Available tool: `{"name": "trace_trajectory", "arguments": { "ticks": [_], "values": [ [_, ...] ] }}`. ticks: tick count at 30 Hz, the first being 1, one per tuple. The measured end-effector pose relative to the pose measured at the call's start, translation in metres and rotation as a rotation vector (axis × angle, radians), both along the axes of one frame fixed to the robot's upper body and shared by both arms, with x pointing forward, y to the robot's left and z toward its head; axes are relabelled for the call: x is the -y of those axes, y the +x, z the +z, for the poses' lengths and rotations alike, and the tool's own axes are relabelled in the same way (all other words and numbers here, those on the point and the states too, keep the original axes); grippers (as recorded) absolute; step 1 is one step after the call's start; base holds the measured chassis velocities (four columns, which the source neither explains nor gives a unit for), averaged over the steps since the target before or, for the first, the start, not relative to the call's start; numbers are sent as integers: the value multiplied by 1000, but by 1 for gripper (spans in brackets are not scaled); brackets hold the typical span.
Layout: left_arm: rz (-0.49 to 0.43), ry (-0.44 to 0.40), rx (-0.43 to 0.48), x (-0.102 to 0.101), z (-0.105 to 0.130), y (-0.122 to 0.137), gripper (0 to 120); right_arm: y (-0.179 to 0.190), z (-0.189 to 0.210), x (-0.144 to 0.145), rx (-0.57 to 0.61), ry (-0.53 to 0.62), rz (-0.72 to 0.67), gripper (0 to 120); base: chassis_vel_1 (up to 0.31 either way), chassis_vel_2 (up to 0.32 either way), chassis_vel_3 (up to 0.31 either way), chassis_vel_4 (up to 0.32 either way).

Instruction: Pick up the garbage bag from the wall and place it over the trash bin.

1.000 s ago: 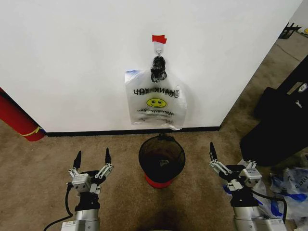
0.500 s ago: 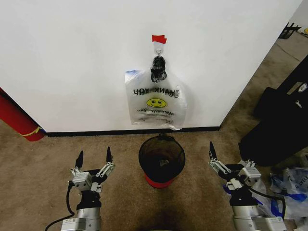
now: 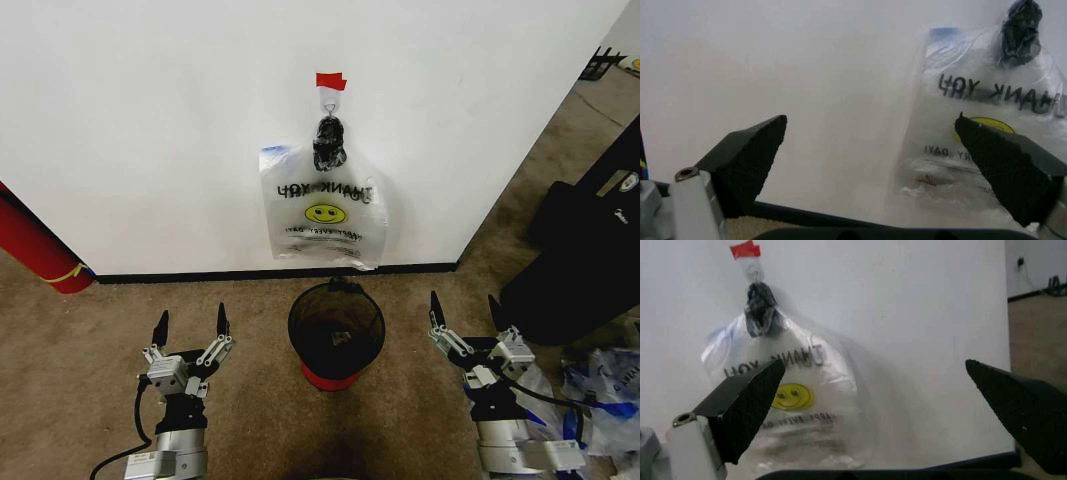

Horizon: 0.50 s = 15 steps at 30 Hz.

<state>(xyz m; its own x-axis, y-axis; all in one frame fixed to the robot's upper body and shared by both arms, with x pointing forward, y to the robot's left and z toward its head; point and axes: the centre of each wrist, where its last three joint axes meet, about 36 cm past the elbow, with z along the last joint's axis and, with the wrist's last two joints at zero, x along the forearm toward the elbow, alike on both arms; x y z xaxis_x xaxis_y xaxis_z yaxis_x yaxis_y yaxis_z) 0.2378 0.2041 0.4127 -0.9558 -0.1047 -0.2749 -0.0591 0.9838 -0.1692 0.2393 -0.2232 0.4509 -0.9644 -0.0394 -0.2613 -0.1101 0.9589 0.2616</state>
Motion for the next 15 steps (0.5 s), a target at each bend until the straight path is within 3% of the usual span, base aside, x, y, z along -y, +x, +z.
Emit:
{"name": "trace_trajectory", "arguments": {
  "ticks": [15],
  "values": [
    [-7, 47, 26, -5, 11, 7, 100, 25, 2, 10, 41, -77, 38, 100, 0, 0, 0, 0]
  ]
}}
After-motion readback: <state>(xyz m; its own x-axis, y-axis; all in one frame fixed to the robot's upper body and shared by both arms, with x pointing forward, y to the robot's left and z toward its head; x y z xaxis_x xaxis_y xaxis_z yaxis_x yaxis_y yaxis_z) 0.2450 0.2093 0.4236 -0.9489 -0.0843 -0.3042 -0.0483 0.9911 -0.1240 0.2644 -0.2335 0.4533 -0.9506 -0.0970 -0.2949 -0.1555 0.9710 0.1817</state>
